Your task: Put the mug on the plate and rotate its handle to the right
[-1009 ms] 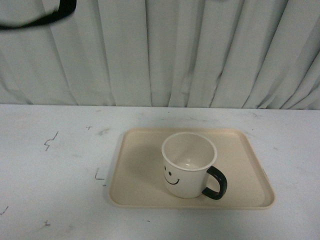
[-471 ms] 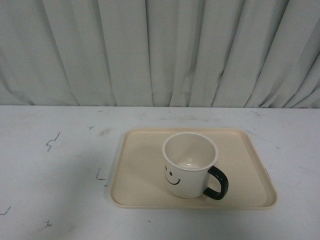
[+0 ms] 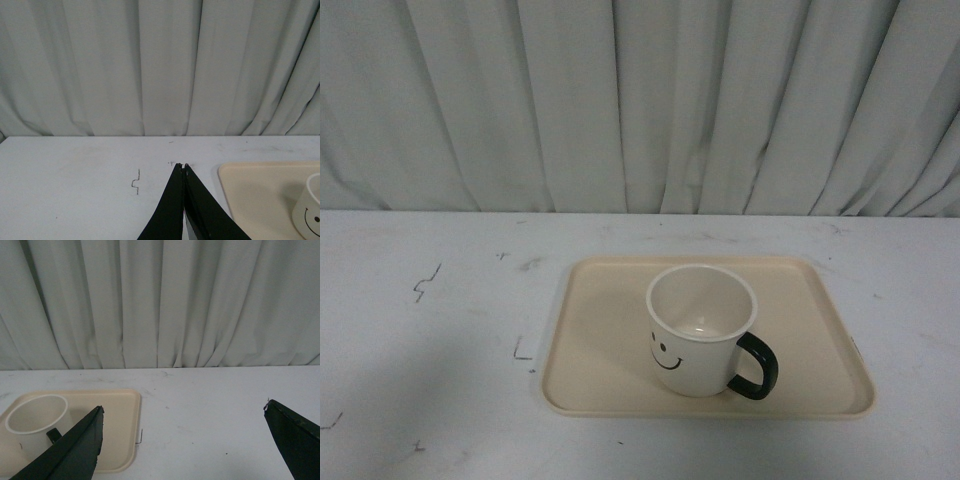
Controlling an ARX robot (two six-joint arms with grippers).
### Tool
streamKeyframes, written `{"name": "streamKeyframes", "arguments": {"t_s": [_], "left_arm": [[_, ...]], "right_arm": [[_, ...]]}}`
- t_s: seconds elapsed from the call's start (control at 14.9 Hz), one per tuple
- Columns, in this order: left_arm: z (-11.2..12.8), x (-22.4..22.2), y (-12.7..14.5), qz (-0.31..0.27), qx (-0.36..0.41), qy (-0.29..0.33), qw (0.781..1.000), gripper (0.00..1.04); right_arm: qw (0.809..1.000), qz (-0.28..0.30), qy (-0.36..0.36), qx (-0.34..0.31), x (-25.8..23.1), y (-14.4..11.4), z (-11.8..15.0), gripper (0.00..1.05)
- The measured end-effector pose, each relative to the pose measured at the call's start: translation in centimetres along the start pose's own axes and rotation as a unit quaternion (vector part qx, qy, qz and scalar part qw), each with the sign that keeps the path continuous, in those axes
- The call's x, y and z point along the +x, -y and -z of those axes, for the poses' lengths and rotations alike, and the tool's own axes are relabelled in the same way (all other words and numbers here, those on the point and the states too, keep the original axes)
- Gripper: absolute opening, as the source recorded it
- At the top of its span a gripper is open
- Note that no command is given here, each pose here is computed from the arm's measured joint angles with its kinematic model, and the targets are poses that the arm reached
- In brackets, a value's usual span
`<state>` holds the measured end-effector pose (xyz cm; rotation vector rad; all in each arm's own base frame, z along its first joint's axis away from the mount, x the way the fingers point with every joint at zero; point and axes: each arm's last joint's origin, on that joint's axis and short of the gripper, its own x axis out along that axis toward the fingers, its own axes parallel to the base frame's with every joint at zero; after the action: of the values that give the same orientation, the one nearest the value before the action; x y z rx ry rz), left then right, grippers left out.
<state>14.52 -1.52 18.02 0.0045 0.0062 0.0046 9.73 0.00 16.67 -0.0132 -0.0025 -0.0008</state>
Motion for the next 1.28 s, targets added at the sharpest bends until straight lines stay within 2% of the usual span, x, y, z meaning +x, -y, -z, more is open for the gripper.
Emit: {"name": "streamKeyframes", "arguments": {"t_s": [0.2, 0.27, 0.4, 1.28], "left_arm": [[0.6, -1.1, -1.2, 0.006, 0.000, -0.003, 1.000, 0.02], [1.0, -1.4, -1.7, -0.011, -0.002, 0.015, 1.000, 0.02], [1.2, -1.8, -1.5, 0.004, -0.001, 0.001, 1.000, 0.02], [1.4, -4.8, -1.5, 0.004, -0.002, 0.004, 1.000, 0.02]], "right_arm": [[1.000, 0.000, 0.000, 0.000, 0.0, 0.0, 0.0, 0.98], [1.000, 0.000, 0.000, 0.001, 0.0, 0.0, 0.0, 0.98], [1.000, 0.000, 0.000, 0.001, 0.0, 0.0, 0.0, 0.98], [1.000, 0.000, 0.000, 0.001, 0.0, 0.0, 0.0, 0.98]]}}
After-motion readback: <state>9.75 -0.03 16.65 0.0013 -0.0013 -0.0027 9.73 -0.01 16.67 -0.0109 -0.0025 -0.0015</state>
